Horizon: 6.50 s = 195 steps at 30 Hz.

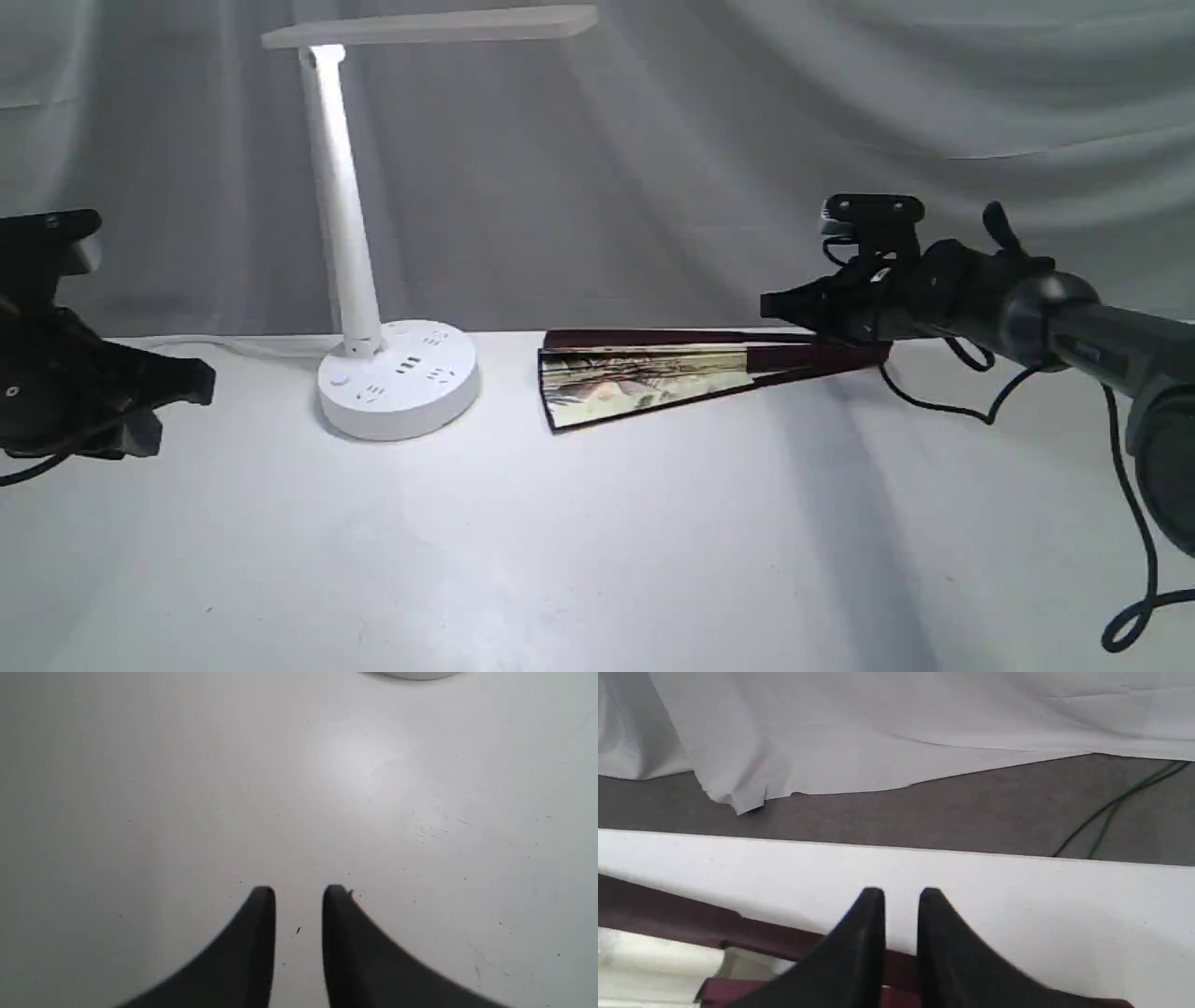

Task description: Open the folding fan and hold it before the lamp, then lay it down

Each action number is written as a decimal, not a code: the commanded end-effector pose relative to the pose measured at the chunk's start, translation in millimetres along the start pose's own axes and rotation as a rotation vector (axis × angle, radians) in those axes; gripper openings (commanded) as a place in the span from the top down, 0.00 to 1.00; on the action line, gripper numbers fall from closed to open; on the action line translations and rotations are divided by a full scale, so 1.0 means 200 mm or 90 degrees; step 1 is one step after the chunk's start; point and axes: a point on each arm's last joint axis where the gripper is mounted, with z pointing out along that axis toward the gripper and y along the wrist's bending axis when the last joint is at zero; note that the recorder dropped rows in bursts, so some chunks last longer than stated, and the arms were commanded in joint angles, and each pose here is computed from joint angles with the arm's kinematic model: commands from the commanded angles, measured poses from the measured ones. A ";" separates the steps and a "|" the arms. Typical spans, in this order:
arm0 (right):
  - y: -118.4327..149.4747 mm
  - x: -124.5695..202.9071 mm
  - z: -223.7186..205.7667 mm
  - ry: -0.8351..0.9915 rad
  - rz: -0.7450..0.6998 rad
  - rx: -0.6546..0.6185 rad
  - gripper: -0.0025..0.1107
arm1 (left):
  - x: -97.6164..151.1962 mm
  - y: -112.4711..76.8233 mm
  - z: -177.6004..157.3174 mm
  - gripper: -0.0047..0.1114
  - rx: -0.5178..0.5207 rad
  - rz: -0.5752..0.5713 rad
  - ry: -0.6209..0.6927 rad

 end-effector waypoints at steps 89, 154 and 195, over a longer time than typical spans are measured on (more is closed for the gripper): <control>0.54 0.29 0.01 0.243 -0.239 -0.162 0.88 | -0.01 -0.01 -0.01 0.80 0.003 0.016 -0.003; 0.77 0.38 -0.26 0.478 -0.265 -0.301 0.96 | 0.08 -0.29 0.00 0.80 0.052 0.110 0.062; -0.21 0.10 -0.28 0.350 0.035 -0.021 0.82 | 0.07 -0.29 0.00 0.80 0.046 0.112 0.044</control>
